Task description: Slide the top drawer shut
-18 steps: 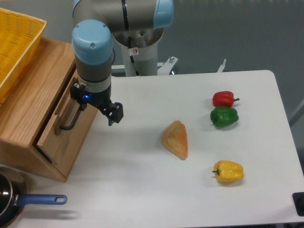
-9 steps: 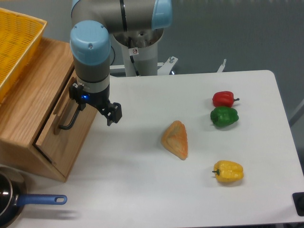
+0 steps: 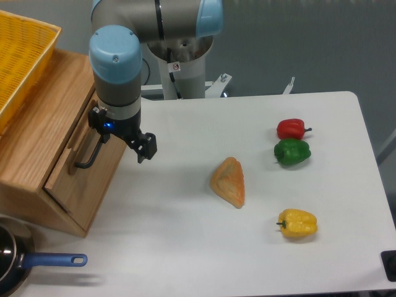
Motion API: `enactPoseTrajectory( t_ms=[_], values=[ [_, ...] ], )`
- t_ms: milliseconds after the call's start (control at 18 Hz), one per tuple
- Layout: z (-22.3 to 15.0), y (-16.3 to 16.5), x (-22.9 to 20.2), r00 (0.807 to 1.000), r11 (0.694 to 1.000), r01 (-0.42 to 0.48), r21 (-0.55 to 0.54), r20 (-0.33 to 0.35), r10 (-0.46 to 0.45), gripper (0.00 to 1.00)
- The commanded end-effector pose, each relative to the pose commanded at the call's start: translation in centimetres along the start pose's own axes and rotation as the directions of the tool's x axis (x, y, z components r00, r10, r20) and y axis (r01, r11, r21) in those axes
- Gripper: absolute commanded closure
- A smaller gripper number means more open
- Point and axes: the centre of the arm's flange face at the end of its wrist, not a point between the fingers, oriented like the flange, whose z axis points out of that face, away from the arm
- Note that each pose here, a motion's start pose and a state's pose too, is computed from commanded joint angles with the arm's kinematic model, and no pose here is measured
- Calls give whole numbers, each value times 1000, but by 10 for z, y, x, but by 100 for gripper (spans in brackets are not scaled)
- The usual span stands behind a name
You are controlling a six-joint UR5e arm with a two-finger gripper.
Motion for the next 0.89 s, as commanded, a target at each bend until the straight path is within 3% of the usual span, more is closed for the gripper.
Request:
enactPoseTrajectory(
  t_ms=[278, 556, 889],
  values=[
    [-5, 1, -8, 1000, 1000, 11, 10, 6, -11, 0],
    [-15, 15, -44, 999, 999, 24, 27, 30, -24, 0],
    [-28, 40, -93, 989, 992, -123, 34, 81, 120, 0]
  ],
)
